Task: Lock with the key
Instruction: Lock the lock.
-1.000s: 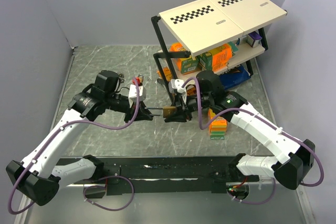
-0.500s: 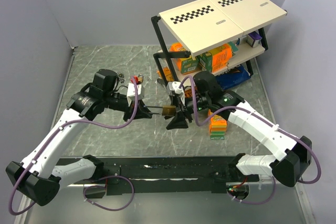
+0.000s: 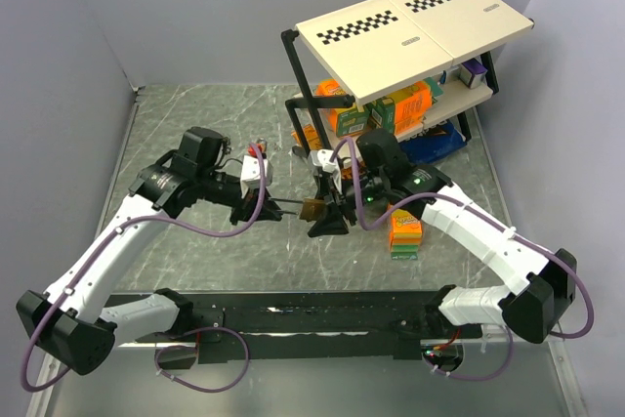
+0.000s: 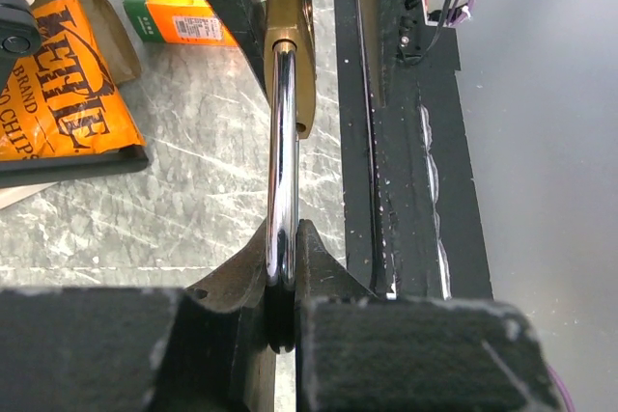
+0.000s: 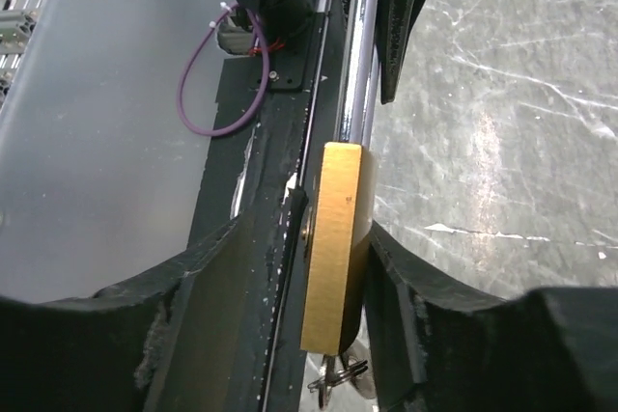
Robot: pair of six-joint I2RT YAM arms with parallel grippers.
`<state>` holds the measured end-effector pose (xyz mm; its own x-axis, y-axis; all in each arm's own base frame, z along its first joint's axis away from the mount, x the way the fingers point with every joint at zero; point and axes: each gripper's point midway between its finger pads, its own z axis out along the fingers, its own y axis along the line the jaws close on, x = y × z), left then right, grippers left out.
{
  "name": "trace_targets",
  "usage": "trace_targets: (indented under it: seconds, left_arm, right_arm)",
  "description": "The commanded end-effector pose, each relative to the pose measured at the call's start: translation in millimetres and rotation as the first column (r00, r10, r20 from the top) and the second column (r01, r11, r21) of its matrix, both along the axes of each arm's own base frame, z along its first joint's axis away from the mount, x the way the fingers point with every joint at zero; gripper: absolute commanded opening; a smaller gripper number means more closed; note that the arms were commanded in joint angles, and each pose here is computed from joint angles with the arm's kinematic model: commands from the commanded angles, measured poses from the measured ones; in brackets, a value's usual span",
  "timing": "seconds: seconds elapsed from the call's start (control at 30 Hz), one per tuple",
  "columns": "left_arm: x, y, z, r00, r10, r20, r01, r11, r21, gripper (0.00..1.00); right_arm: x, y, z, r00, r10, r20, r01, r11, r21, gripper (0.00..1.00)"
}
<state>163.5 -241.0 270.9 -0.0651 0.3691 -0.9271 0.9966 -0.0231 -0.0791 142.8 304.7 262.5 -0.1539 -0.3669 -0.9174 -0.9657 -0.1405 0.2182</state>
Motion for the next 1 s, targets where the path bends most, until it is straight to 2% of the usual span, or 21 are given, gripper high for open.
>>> trace_targets:
  seconds: [0.0,0.1,0.13,0.2,0.3,0.33,0.37,0.43,0.47,0.8,0.83,0.97]
  left_arm:
    - [4.2,-7.8,34.9,0.992,-0.042,0.116,0.052,0.995,-0.085,0.01]
    - [3.2,-8.9,38.7,0.993,-0.039,0.113,0.051,0.993,-0.102,0.01]
    - [2.3,-9.7,38.9,0.993,-0.041,0.107,0.052,0.993,-0.104,0.01]
    - [0.6,-10.0,37.2,0.994,-0.048,0.101,0.058,0.993,-0.101,0.01]
    - [-2.7,-9.8,32.9,0.995,-0.063,0.083,0.07,0.994,-0.088,0.01]
    - [-3.6,-9.6,33.5,0.995,-0.065,0.079,0.072,0.994,-0.088,0.05]
    - [-7.9,-9.0,34.0,0.995,-0.078,0.058,0.083,0.992,-0.091,0.23]
    - [-10.9,-7.8,35.9,0.996,-0.084,0.013,0.084,0.991,-0.106,0.42]
    - [-9.9,-4.1,35.5,0.997,-0.075,-0.011,0.073,0.991,-0.111,0.45]
    - [-18.5,17.7,49.5,0.991,-0.001,-0.131,-0.03,0.972,-0.232,0.43]
    - [-13.7,16.2,51.0,0.995,0.005,-0.104,-0.032,0.967,-0.253,0.41]
    - [-13.5,15.7,56.5,0.992,0.027,-0.127,-0.061,0.959,-0.278,0.34]
  right_arm:
    - [0.8,6.4,19.8,0.998,0.036,0.055,-0.038,0.998,0.044,0.48]
    - [0.1,8.3,16.4,0.997,0.039,0.065,-0.042,0.998,0.039,0.41]
    - [0.1,8.6,15.8,0.997,0.037,0.064,-0.04,0.999,0.037,0.33]
    - [-0.3,10.0,16.6,0.997,0.04,0.067,-0.043,0.998,0.04,0.25]
    - [0.0,11.7,18.8,0.997,0.042,0.072,-0.045,0.998,0.046,0.0]
    - [0.7,12.1,19.6,0.997,0.033,0.066,-0.036,0.998,0.047,0.0]
    - [0.0,12.6,21.3,0.997,0.032,0.064,-0.036,0.998,0.052,0.0]
    - [0.7,13.9,24.1,0.998,0.025,0.053,-0.028,0.998,0.062,0.0]
    - [0.9,13.2,26.0,0.998,0.018,0.056,-0.022,0.997,0.067,0.0]
    - [-3.7,9.8,43.2,0.998,-0.013,0.063,0.005,0.991,0.132,0.0]
    - [-4.7,9.3,43.2,0.998,-0.016,0.053,0.009,0.991,0.133,0.0]
    - [-6.0,10.1,47.2,0.999,-0.021,0.045,0.014,0.989,0.15,0.0]
